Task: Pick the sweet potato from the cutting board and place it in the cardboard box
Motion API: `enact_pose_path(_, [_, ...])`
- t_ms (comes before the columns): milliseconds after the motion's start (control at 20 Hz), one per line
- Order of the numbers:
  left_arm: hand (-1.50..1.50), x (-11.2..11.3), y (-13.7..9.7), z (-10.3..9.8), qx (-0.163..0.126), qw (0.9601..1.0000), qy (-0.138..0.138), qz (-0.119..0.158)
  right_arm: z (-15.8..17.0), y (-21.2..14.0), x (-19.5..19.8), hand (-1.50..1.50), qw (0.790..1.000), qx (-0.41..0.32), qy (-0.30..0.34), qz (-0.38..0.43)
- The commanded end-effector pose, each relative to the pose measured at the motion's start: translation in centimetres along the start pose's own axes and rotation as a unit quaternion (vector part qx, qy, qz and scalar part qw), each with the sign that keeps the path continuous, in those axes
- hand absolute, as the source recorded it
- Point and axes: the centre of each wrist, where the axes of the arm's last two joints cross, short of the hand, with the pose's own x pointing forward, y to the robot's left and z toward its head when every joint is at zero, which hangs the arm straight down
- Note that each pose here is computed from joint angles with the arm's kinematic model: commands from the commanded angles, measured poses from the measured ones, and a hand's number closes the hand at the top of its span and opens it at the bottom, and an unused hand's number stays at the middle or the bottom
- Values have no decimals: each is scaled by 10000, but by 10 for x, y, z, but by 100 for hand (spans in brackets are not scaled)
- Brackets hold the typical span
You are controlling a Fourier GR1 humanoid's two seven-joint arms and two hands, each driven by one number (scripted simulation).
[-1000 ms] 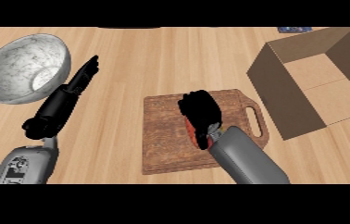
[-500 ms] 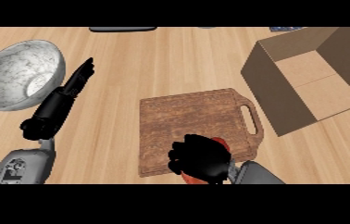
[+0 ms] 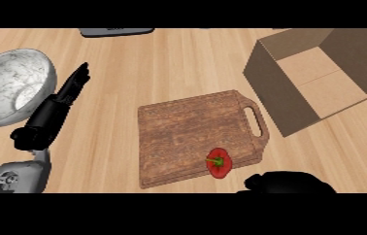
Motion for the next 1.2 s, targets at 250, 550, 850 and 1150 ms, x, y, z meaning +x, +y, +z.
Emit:
enact_pose_path(250, [0, 7, 9, -2, 78, 9999, -68, -20, 114, -61, -2, 150, 9747, -1663, 1291, -755])
enact_pose_path(550, [0, 9, -11, -4, -308, 9992, -264, -45, 183, -138, -18, 150, 9416, -2329, 2308, -772])
enact_pose_path(850, [0, 4, -26, -15, -506, 9984, -217, 112, 210, -167, -57, 150, 9203, -2441, 2961, -760])
enact_pose_path(1150, [0, 32, -29, -34, -525, 9976, -461, -1, 220, -149, -86, 150, 9299, -976, 3514, -481])
